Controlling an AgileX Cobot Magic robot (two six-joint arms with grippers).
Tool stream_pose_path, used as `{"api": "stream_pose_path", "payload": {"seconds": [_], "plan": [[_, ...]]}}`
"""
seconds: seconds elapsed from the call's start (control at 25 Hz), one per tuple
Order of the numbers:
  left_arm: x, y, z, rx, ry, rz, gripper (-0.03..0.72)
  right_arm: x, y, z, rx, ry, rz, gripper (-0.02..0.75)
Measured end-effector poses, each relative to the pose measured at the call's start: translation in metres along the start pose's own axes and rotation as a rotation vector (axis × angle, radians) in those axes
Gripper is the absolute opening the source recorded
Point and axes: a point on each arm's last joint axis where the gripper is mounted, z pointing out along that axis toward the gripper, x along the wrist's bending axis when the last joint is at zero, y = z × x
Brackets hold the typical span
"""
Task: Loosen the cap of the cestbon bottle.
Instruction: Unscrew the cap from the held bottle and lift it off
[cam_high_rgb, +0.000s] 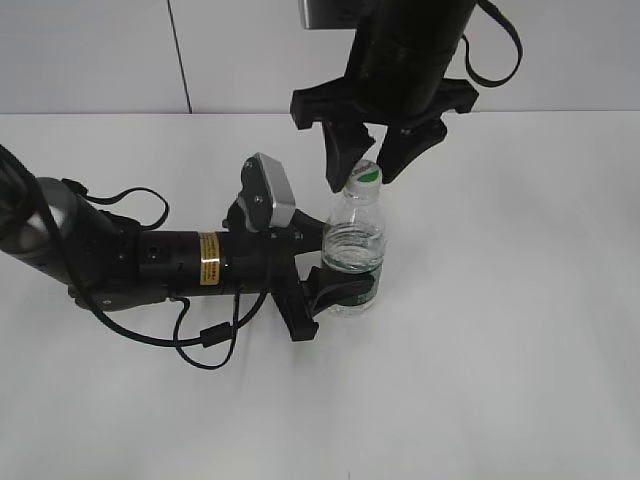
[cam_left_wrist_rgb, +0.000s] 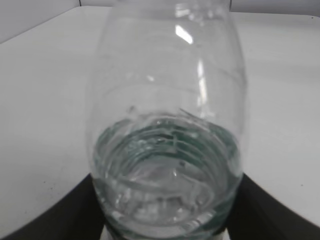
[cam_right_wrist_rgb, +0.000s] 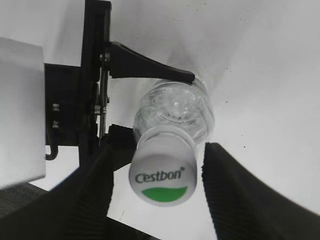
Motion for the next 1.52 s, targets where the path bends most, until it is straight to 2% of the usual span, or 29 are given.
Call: {"api": "stream_pose_path", "payload": {"seconds": [0.2,0.44,0.76,1.16,1.52], "plan": [[0.0000,0.0000,0.0000,0.000,0.000,0.000,0.415,-0.0004,0.0000,0.0000,0.000,-0.004,-0.006,0.305],[0.0000,0.0000,0.0000,0.000,0.000,-0.001,0.415,-0.0006,0.0001,0.0000,0.000,-0.007,-0.168,0.303],[-0.0001,0.0000,0.0000,0.000,-0.001,0.000,0.415,-0.0006,0.0001,0.0000,0.002,-0.007,-0.776,0.303],[0.0000,-0.0001,0.0000,0.001,0.001,-0.004,0.415,-0.0020,0.0010,-0.0015,0.012,-0.026,-1.375,0.302],[-0.0003,-0.0001,0.0000,0.002,-0.004,-0.001,0.415,-0.0024,0.0008,-0.0025,0.015,-0.031,-1.441,0.302]]}}
